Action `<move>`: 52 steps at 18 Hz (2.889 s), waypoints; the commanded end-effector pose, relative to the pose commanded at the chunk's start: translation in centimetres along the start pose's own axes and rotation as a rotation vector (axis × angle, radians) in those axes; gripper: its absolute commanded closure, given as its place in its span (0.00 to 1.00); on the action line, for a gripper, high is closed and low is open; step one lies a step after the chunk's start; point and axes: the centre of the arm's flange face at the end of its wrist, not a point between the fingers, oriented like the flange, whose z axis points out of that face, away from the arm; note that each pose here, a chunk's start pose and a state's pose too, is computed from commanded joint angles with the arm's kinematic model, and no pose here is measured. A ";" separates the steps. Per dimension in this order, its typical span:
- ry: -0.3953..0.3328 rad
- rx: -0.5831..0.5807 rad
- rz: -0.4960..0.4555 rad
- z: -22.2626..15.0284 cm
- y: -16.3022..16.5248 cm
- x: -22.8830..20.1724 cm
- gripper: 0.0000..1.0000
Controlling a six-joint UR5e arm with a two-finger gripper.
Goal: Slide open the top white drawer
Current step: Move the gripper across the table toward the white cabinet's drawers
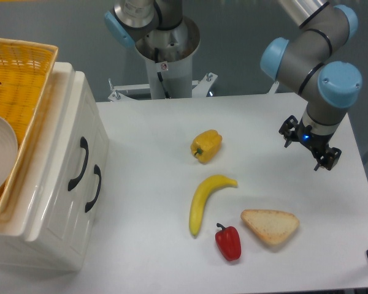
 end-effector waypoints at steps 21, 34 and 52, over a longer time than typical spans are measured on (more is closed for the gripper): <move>-0.033 0.050 -0.193 -2.1 -10.6 2.2 0.00; 0.004 0.135 -0.633 -6.8 -16.3 8.9 0.00; 0.075 0.074 -0.572 -12.8 -29.0 22.3 0.00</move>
